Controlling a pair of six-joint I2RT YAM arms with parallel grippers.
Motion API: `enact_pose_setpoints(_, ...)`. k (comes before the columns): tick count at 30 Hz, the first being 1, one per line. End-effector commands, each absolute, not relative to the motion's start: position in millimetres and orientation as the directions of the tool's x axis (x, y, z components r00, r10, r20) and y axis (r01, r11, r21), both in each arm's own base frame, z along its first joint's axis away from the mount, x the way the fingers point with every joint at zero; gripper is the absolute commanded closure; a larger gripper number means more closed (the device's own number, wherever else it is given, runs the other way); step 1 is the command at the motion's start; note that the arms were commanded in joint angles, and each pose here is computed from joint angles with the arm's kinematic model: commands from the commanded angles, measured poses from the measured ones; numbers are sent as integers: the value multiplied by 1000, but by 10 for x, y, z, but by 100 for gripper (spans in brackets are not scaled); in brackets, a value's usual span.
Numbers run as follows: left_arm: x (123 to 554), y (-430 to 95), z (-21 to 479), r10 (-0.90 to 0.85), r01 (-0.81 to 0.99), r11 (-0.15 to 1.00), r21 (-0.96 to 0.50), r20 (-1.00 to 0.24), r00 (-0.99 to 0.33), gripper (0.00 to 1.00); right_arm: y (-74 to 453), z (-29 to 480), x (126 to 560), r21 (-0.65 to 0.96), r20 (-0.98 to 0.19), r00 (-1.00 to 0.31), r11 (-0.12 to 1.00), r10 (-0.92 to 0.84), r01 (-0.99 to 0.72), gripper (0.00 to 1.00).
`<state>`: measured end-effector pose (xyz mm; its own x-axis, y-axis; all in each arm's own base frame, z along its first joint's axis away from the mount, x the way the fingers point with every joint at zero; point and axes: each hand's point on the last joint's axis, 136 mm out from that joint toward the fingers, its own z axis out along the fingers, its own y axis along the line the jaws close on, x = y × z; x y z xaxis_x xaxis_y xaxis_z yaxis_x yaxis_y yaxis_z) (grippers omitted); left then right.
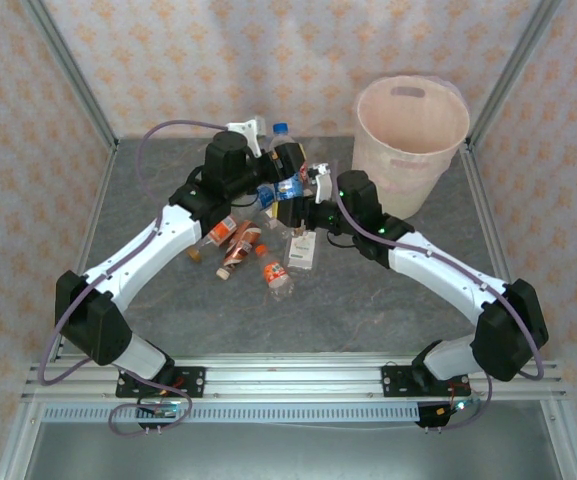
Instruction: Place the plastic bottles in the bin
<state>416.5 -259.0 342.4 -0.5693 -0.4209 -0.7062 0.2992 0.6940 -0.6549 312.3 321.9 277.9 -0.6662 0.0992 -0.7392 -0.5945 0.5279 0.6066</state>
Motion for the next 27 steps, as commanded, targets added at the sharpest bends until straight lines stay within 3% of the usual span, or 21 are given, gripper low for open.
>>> enact_pose_setpoints(1,4101,-2532,3623,-377,318,716,-622,-727,-575,8,3033,2898,3268,528,-799,-586,625,136,-574,52)
enact_pose_setpoints(7,3971,-2043,3749,-449,232,755,-614,-741,-499,0,2593,2729,3457,413,-824,-552,805,130,-427,55)
enact_pose_setpoints(14,3672,-1076,3425,-506,-121,861,-495,-803,-315,0,2100,3117,3601,298,-893,-433,881,122,-367,56)
enact_pose_setpoints(16,3546,-843,3230,-492,-226,869,-439,-814,-308,0,1963,3358,3645,242,-929,-355,901,108,-359,56)
enact_pose_setpoints(22,3313,-706,2664,-410,-288,907,-307,-802,-435,0,1702,4038,3769,239,-965,-193,900,178,-365,56)
enact_pose_setpoints(27,3200,-621,2444,-436,-300,893,-334,-807,-399,0,1391,4375,4019,212,-976,-110,935,188,-284,55)
